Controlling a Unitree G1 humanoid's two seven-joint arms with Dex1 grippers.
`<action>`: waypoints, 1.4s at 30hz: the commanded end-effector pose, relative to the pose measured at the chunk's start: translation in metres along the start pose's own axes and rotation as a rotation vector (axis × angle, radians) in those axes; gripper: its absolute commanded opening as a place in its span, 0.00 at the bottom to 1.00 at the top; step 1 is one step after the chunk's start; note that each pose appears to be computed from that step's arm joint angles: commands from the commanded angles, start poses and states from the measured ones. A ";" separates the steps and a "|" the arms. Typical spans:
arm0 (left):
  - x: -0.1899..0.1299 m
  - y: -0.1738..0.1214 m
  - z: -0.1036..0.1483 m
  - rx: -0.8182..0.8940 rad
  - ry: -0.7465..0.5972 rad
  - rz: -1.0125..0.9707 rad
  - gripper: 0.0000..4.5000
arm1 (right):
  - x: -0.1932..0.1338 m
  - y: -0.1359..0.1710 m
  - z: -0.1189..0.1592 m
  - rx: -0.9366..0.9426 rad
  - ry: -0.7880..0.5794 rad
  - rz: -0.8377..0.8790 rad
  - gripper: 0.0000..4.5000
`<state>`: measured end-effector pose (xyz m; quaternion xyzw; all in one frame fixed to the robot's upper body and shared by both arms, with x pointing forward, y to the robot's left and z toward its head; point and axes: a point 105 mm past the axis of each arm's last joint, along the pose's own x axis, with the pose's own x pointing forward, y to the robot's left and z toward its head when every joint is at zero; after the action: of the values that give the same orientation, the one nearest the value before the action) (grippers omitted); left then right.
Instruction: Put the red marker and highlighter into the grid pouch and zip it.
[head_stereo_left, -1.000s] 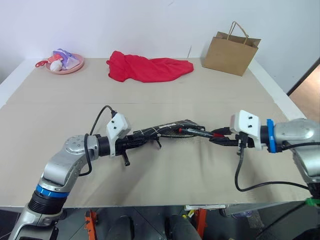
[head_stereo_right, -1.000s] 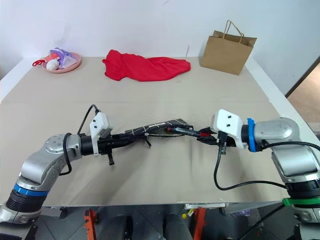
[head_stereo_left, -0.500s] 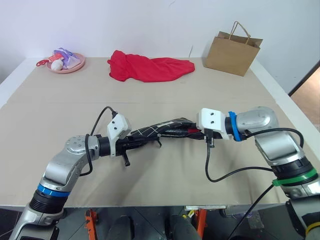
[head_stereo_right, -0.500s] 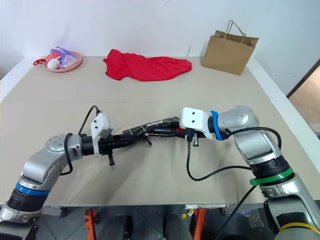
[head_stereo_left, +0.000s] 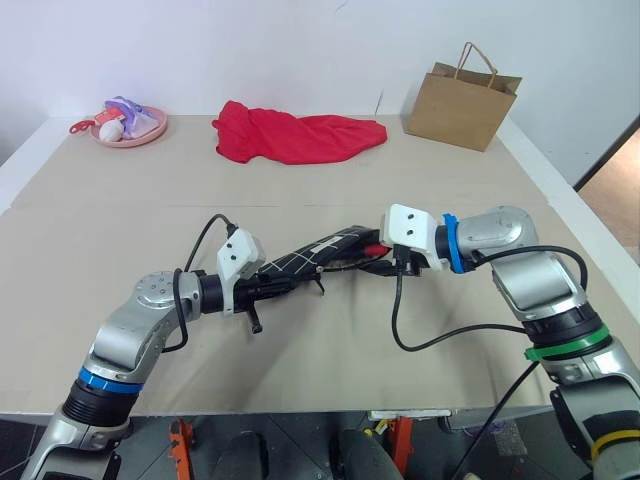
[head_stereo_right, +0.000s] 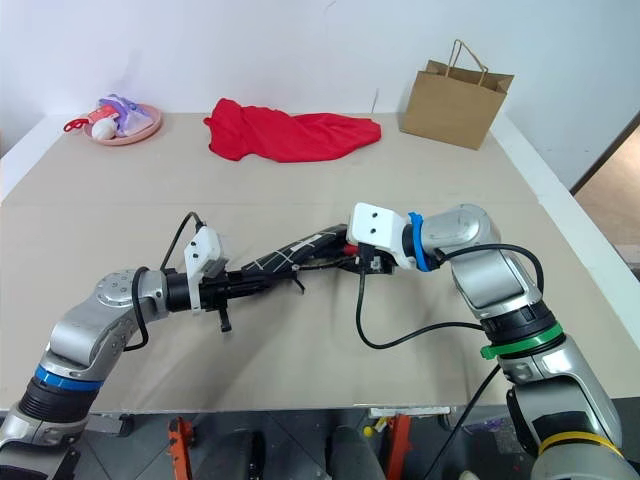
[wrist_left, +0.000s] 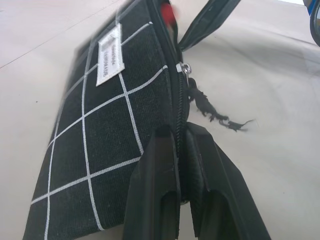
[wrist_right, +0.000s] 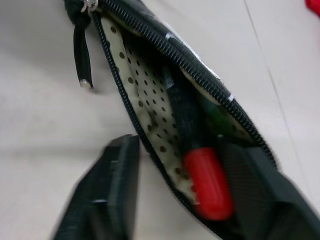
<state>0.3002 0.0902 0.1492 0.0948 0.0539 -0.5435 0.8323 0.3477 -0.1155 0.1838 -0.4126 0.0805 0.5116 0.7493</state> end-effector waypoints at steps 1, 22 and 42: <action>0.000 -0.001 0.012 0.042 -0.042 -0.002 0.00 | -0.020 -0.017 0.003 -0.017 -0.005 -0.076 0.77; -0.004 0.003 0.010 0.022 -0.041 0.046 0.00 | -0.032 0.087 -0.013 0.569 -0.243 0.028 0.77; 0.001 0.003 0.012 0.018 -0.050 0.042 0.00 | 0.054 0.065 0.049 0.508 -0.370 0.072 0.77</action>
<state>0.3042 0.0890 0.1498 0.0825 0.0478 -0.5271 0.8444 0.3042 -0.0385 0.1392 -0.1025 0.1078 0.5611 0.8143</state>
